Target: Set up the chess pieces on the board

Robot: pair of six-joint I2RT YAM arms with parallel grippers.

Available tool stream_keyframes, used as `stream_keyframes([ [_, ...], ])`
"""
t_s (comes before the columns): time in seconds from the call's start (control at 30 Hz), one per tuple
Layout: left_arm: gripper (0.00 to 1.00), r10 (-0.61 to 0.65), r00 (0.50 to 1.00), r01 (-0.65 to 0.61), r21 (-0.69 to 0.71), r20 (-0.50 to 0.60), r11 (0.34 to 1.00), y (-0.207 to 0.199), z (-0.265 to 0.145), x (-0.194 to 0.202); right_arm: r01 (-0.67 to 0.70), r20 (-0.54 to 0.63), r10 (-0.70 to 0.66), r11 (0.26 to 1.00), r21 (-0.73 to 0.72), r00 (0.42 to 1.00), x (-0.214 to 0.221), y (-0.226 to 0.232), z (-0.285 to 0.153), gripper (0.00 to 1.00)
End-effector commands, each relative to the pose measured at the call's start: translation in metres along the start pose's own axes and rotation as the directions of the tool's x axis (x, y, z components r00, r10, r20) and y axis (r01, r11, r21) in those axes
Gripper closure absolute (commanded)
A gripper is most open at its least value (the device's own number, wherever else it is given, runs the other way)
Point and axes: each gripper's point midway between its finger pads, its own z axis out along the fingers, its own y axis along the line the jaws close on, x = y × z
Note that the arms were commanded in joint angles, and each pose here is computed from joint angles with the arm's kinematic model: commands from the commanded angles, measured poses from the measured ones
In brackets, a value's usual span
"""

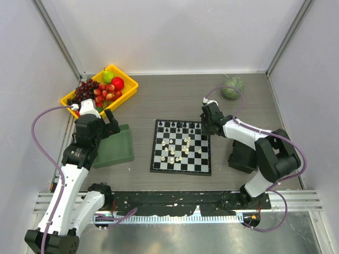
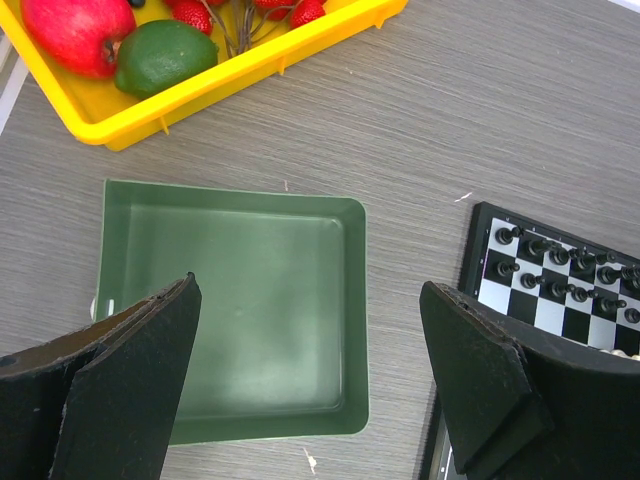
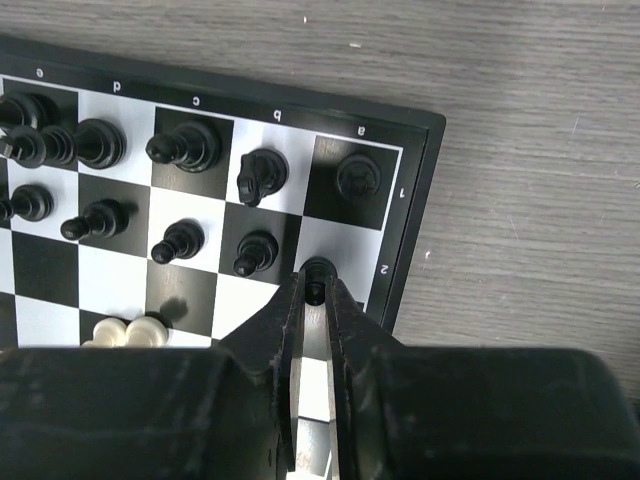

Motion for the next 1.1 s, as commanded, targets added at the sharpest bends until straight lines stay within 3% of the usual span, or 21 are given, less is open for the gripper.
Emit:
stream_keyframes([
  [0.0,0.01,-0.01,0.999,0.009,0.011,0.045,1.0,-0.002,0.0,-0.011,-0.021,0.08,0.022,1.0,-0.011,0.997,-0.03,0.006,0.0,0.85],
  [1.07,0.01,-0.016,0.999,0.015,0.019,0.046,1.0,-0.003,0.0,-0.012,-0.011,0.063,0.009,1.0,0.028,0.998,-0.022,-0.006,-0.001,0.84],
])
